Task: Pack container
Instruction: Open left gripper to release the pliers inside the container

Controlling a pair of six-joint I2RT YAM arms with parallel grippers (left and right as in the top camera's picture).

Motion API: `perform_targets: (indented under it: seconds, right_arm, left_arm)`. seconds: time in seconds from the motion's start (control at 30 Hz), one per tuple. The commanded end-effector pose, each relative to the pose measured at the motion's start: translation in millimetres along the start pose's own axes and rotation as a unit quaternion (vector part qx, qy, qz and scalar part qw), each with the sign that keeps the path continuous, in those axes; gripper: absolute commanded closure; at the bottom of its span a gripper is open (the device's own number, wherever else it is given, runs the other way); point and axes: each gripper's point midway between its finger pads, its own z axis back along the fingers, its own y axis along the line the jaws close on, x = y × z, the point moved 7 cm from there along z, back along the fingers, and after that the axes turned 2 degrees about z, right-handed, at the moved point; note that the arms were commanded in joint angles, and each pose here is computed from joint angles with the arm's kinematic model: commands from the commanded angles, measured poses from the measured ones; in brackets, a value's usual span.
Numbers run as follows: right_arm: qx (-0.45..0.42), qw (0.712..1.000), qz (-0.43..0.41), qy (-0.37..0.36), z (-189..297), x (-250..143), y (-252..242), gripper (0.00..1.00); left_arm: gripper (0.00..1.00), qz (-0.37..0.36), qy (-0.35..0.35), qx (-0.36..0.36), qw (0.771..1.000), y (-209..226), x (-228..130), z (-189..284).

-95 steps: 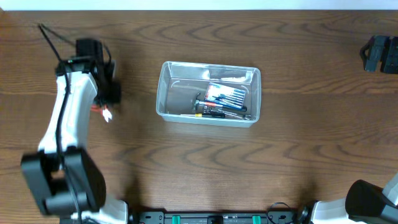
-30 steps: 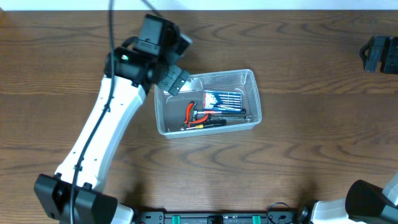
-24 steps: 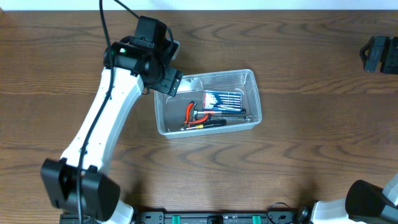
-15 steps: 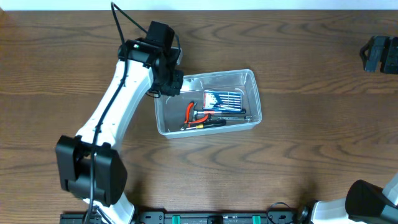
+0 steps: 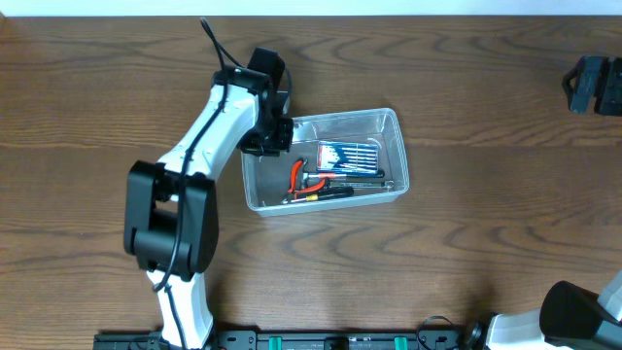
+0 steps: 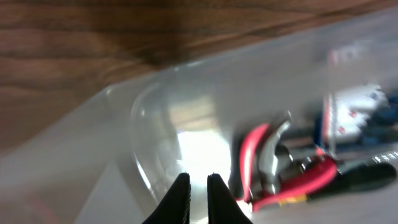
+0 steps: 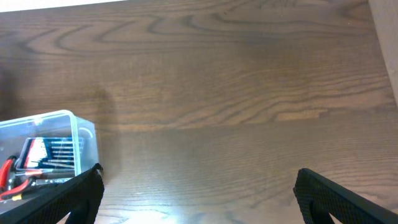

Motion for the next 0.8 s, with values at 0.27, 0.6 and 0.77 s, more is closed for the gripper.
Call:
perform_targets:
  seconds: [0.27,0.6,0.77]
  right_arm:
    - [-0.002,1.0,0.003,-0.012,10.3,0.3,2.4,0.01]
    - [-0.002,1.0,0.003,-0.012,10.3,0.3,2.4,0.01]
    - [-0.002,1.0,0.003,-0.012,10.3,0.3,2.4,0.01]
  left_arm:
    - [0.91,-0.008,-0.03,0.028,0.999,6.6,12.6,-7.3]
    - [0.91,-0.042,-0.05,0.032,0.997,6.4,19.9,-6.8]
    - [0.91,-0.053,-0.066,0.054,0.995,10.1,25.3,-5.8]
